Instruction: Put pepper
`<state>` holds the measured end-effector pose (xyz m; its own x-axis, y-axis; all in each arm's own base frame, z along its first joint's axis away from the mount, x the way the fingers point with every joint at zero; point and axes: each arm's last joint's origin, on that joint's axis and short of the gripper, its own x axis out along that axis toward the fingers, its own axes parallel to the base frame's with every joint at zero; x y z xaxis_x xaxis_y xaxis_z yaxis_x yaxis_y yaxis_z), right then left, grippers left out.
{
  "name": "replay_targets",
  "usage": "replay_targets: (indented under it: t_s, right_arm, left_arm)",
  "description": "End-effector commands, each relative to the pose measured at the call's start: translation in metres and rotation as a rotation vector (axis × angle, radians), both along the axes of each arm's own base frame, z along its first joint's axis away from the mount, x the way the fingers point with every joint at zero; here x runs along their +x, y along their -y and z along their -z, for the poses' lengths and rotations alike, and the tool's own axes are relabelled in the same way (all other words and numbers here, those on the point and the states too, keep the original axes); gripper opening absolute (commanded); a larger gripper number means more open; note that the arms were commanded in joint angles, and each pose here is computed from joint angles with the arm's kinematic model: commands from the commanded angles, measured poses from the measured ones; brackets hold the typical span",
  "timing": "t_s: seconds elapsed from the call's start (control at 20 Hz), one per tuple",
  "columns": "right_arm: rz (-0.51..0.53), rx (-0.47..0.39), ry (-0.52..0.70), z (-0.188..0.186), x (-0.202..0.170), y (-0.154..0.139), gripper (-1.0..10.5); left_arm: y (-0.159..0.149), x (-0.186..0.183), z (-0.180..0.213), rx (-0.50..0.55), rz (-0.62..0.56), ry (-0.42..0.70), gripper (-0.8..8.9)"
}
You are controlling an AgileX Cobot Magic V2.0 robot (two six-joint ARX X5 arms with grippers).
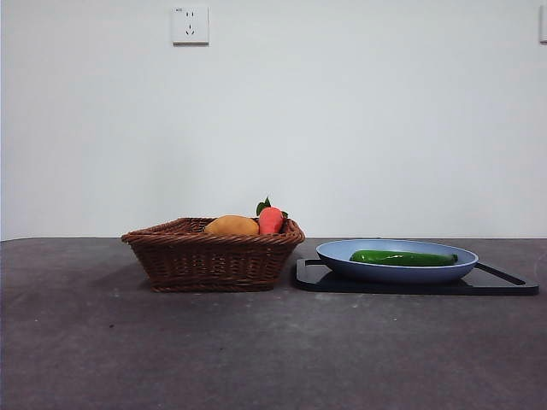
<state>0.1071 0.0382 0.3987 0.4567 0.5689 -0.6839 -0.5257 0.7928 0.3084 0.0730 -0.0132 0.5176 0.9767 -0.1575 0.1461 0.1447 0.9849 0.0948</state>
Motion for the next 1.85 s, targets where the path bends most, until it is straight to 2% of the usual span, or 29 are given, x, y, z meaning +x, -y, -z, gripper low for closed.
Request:
replay_targets:
  t_s: [0.05,0.2,0.35,0.7,0.9,1.4,1.7,1.85]
  right_arm:
    - [-0.002,0.002,0.015,-0.004,0.001,-0.001,0.1]
    - [-0.002,0.002,0.015,-0.004,0.001,-0.001,0.1]
    - [-0.002,0.001,0.014,-0.004,0.002,-0.001,0.1]
    - [-0.002,0.002,0.014,-0.004,0.001,-0.001,0.1]
    - [-0.001,0.002,0.014,-0.004,0.001,-0.001,0.1]
    - [-0.002,0.002,0.014,-0.004,0.001,-0.001,0.1]
    - [-0.002,0.001,0.014,-0.004,0.001,-0.001,0.1]
    - [-0.002,0.001,0.013,-0.004,0.001,-0.001,0.1]
  left_arm:
    - [-0.008,-0.008,0.014,0.027,-0.105,0.046,0.08]
    - [-0.015,-0.011,0.051,0.017,-0.23,0.134,0.08]
    - [-0.021,-0.003,0.103,-0.017,-0.293,0.144,0.08]
    - [-0.028,0.021,0.228,-0.131,-0.331,-0.001,0.08]
    - [-0.029,0.024,0.281,-0.166,-0.341,-0.089,0.08]
    - [-0.029,0.024,0.338,-0.189,-0.34,-0.155,0.08]
    - [-0.028,0.024,0.36,-0.299,-0.324,-0.221,0.08]
    - [-0.028,0.023,0.362,-0.3,-0.307,-0.241,0.08]
